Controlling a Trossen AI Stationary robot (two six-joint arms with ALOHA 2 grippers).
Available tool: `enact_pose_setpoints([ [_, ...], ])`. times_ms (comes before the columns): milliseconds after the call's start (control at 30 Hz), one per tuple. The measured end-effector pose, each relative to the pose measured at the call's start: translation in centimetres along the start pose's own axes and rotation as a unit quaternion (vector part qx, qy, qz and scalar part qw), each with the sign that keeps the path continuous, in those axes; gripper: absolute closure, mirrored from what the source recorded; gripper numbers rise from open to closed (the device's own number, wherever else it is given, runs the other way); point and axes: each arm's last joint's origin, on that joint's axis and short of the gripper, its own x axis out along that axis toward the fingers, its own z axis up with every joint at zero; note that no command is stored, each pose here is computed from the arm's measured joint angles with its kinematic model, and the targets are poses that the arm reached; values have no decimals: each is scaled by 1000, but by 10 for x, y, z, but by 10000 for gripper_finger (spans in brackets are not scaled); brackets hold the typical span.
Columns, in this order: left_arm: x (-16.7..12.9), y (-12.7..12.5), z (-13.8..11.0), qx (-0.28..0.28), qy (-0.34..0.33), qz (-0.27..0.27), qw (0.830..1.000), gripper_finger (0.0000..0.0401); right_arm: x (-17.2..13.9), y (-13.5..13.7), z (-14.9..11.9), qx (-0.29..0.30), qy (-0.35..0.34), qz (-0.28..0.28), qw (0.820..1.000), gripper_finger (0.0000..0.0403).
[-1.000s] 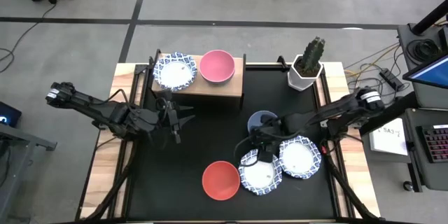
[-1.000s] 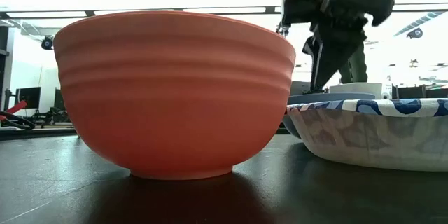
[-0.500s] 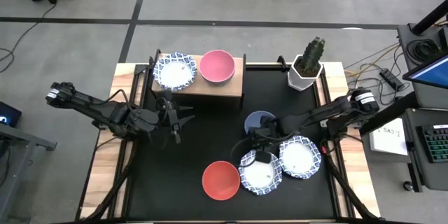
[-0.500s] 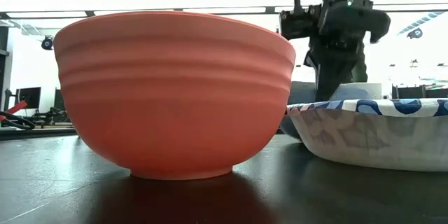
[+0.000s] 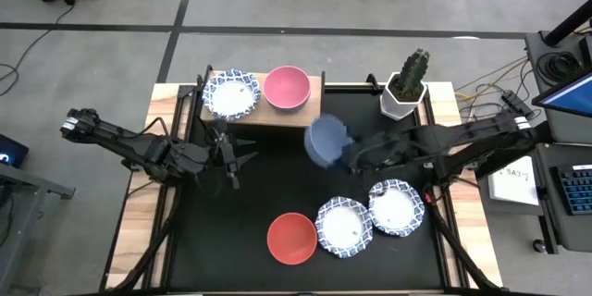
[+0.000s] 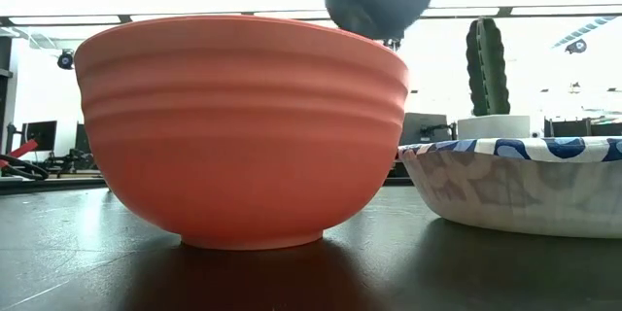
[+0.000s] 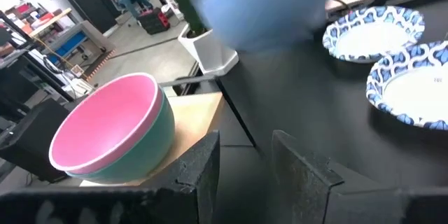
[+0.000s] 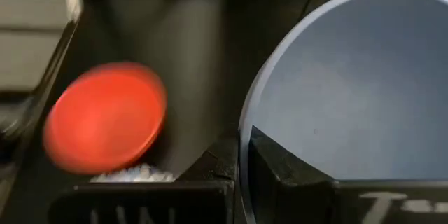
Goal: Place and stack bowls onto a shelf
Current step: Stack the blue bowl on top of the pink bowl on the shelf
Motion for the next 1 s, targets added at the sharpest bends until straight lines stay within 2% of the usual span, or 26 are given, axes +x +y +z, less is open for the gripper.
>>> enact_pose_setpoints([
  [167, 0, 1, 5, -14, -20, 3, 1000, 286, -11, -21, 26, -105, -117, -90, 984, 394],
  [333, 0, 2, 8, -9, -35, 7, 999, 286, 7, -54, 40, -137, -170, -166, 962, 394],
  [500, 0, 4, 8, -12, -29, 44, 999, 286, 29, -88, 41, -134, -163, -219, 953, 394],
  [600, 0, 4, 8, -15, -28, 45, 998, 286, 38, -106, 42, -120, -153, -239, 952, 394],
  [767, 0, 4, 8, -14, -27, 45, 999, 286, 59, -125, 39, -108, -133, -231, 958, 394],
  [1000, 0, 3, 7, -10, -23, 44, 999, 286, 82, -134, 41, -107, -117, -233, 959, 394],
])
